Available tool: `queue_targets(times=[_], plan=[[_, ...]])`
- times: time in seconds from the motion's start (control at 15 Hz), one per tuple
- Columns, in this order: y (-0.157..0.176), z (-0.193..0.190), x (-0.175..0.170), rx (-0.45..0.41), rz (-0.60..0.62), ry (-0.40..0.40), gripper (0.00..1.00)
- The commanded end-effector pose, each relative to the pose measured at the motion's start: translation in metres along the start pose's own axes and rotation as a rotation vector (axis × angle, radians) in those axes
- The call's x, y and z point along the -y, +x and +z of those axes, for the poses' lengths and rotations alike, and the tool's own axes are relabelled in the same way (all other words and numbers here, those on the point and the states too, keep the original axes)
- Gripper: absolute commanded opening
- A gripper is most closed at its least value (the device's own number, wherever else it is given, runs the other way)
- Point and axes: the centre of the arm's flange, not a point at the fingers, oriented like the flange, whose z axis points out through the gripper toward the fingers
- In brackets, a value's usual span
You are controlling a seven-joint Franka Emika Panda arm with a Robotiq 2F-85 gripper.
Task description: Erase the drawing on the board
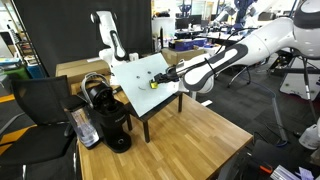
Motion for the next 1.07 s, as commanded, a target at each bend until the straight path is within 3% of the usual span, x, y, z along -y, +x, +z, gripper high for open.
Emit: queue_targets(times=[0.0,1.0], plan=[[-0.03,-0.005,0.008,-0.036,-0.022,-0.017,0.27],[0.004,-0.012,-0.024,-0.122,-0.015,-0.088,0.27]])
